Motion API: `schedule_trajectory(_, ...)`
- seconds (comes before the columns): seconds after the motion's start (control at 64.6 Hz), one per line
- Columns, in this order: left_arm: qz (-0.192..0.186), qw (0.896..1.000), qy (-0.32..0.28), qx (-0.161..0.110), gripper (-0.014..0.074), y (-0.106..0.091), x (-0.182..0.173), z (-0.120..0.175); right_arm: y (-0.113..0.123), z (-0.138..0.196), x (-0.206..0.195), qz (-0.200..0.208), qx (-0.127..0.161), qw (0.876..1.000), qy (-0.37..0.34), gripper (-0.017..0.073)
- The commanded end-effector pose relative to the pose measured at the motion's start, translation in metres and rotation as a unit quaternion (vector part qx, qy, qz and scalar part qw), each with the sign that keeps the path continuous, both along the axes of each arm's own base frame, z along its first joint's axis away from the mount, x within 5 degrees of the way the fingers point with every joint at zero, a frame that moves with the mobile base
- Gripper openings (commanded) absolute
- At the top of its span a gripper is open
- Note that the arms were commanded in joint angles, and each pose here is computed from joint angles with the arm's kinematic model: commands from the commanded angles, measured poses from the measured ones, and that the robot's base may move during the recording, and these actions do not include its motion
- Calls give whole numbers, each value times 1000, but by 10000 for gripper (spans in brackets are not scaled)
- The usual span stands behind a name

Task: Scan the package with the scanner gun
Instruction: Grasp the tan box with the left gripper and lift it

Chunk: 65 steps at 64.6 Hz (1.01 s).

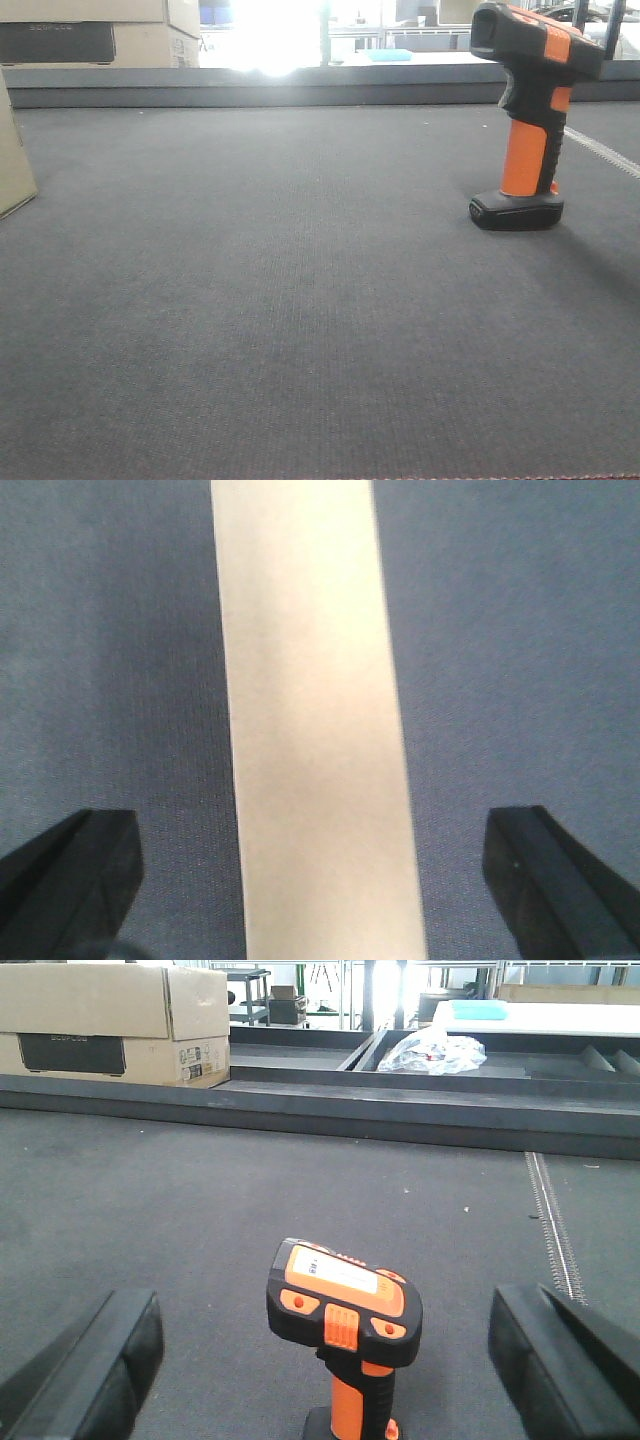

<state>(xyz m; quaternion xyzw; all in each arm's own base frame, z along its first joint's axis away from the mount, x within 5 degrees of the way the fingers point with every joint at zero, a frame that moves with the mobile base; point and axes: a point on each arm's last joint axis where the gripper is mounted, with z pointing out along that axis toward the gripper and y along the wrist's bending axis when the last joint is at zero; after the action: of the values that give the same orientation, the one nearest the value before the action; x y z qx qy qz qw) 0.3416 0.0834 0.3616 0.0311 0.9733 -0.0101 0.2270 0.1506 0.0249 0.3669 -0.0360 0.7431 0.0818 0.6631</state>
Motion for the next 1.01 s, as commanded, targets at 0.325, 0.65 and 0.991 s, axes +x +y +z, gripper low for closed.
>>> schedule_trajectory(0.325, -27, 998, 47, 44, 587, -10, 20, -27, 0, 5, 1, -1, -1, 1000, -15, 568)
schedule_trajectory(0.65, -11, 997, 69, 29, 579, -8, 29, -45, 0, 4, 1, -1, -1, 1000, -14, 568)
schedule_trajectory(0.991, -6, 997, 69, 27, 2, -8, 29, -45, 0, 4, 1, -1, -1, 1000, -13, 568)
